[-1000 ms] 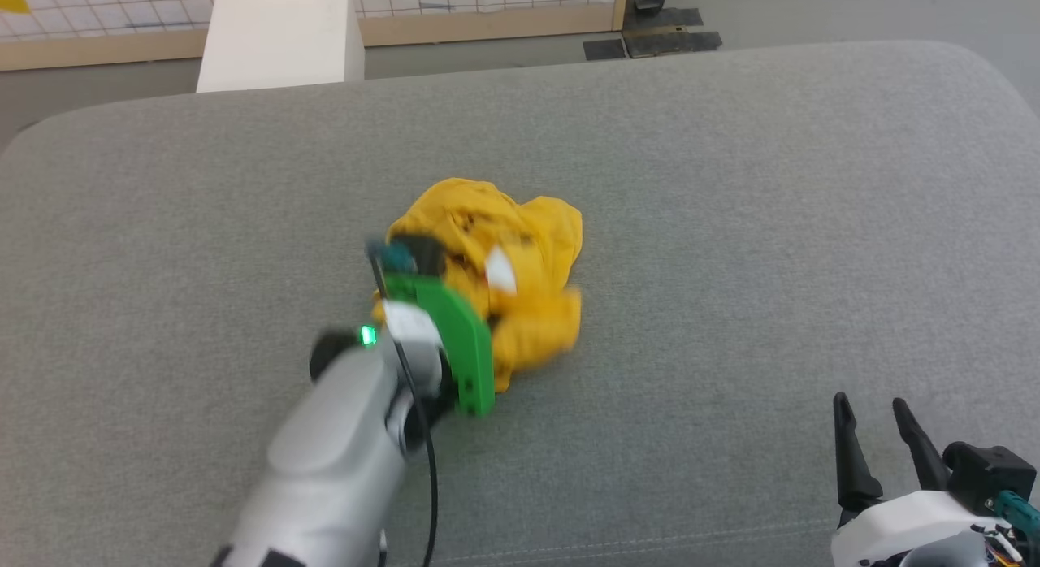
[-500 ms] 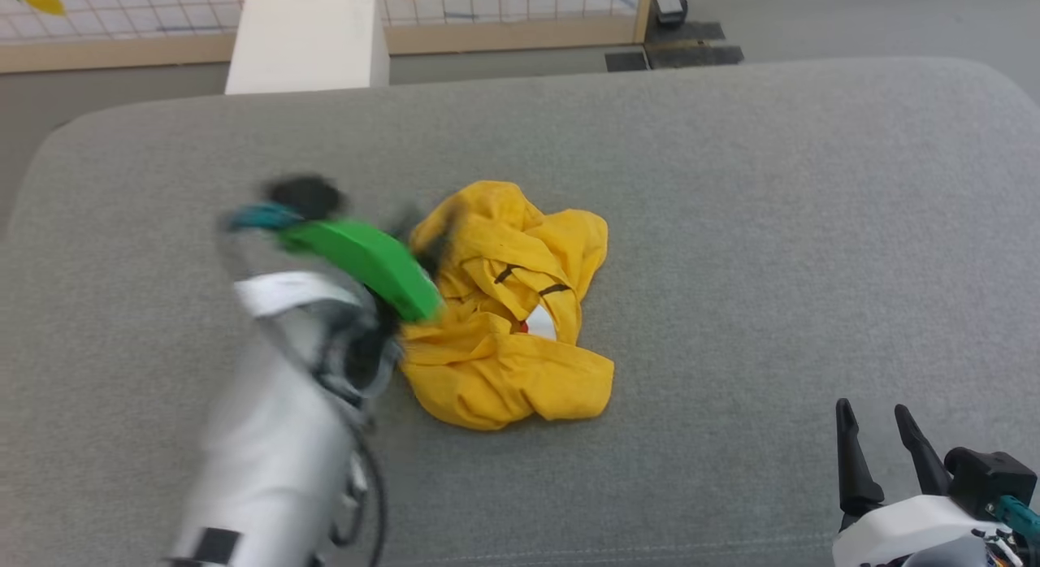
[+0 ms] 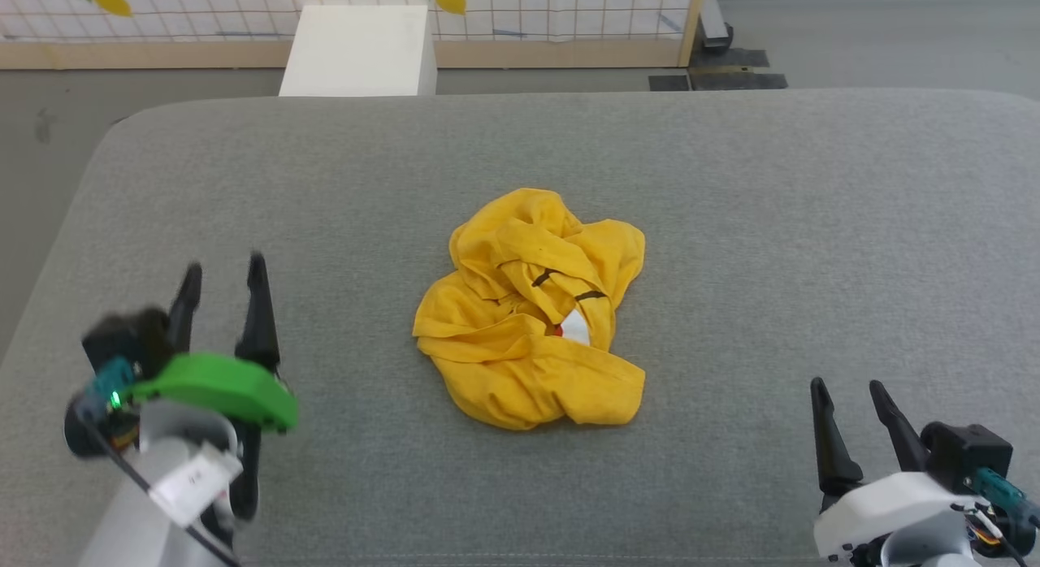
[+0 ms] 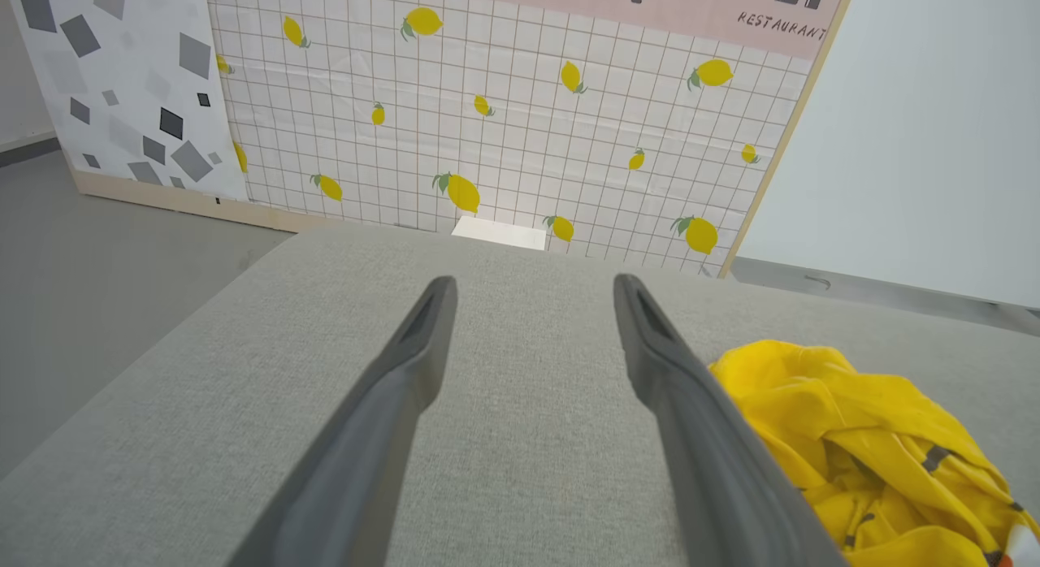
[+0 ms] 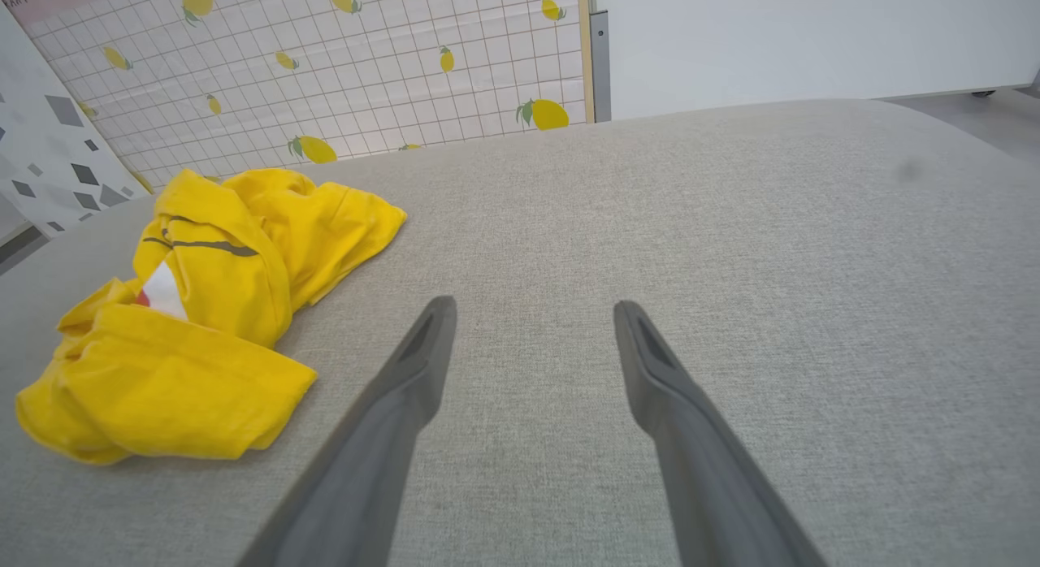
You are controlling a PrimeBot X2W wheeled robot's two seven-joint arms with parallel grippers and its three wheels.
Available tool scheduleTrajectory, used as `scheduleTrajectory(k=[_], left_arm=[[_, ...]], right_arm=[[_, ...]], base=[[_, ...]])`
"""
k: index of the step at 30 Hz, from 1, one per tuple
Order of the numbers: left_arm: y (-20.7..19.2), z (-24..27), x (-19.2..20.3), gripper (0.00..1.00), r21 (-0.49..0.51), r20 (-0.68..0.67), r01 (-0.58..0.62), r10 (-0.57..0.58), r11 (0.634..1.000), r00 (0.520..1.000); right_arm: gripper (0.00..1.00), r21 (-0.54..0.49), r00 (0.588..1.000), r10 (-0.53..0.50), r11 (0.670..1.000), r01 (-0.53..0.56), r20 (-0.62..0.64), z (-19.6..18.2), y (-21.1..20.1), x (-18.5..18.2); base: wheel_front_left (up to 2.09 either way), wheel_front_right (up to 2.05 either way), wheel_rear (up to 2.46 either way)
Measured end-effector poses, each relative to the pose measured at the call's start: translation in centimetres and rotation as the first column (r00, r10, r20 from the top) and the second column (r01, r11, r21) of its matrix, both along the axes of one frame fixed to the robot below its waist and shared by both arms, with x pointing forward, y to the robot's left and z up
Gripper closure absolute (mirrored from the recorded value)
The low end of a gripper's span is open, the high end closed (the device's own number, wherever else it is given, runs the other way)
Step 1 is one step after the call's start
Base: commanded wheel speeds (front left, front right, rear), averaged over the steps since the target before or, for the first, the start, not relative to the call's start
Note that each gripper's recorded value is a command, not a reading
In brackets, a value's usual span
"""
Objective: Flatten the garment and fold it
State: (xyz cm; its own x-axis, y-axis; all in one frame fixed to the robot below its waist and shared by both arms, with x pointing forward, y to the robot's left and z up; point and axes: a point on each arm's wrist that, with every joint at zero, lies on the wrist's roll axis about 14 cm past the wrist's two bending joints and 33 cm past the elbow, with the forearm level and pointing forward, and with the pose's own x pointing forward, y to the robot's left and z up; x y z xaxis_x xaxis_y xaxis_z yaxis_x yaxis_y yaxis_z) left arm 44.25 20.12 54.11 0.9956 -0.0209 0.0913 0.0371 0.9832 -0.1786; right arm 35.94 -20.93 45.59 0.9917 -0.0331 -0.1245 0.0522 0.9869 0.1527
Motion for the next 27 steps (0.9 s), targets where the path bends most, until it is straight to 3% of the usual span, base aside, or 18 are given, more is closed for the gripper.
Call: scheduleTrajectory(k=[7,10,14,18,23,27], left_arm=[[0.6,-2.5,-2.7,0.00,-0.006,-0.052,-0.026,0.025,1.000,0.998],[0.5,-3.0,-3.1,0.00,-0.021,-0.066,-0.028,0.027,0.999,0.997],[0.7,-3.8,-3.4,0.00,-0.032,-0.089,-0.043,0.040,0.999,0.995],[1.2,-4.5,-3.6,0.00,-0.032,-0.108,-0.059,0.056,0.998,0.993],[2.1,-5.0,-3.9,0.00,-0.034,-0.122,-0.088,0.083,0.996,0.989],[2.7,-5.3,-3.9,0.00,-0.033,-0.129,-0.105,0.100,0.994,0.987]], right_arm=[[0.00,-0.002,0.989,0.131,0.991,-0.132,-0.074,0.7,3.8,3.1],[0.00,-0.018,0.953,0.250,0.966,-0.257,-0.169,0.8,7.4,5.0],[0.00,-0.067,0.837,0.375,0.898,-0.434,-0.397,-1.3,12.0,5.5],[0.00,-0.112,0.748,0.406,0.838,-0.534,-0.525,-2.7,14.2,5.7],[0.00,-0.134,0.658,0.374,0.799,-0.587,-0.653,-6.2,14.5,5.2],[0.00,-0.138,0.610,0.354,0.779,-0.612,-0.709,-8.3,14.5,5.0]], base=[[0.00,0.00,0.00],[0.00,0.00,0.00],[0.00,0.00,0.00],[0.00,0.00,0.00],[0.00,0.00,0.00],[0.00,0.00,0.00]])
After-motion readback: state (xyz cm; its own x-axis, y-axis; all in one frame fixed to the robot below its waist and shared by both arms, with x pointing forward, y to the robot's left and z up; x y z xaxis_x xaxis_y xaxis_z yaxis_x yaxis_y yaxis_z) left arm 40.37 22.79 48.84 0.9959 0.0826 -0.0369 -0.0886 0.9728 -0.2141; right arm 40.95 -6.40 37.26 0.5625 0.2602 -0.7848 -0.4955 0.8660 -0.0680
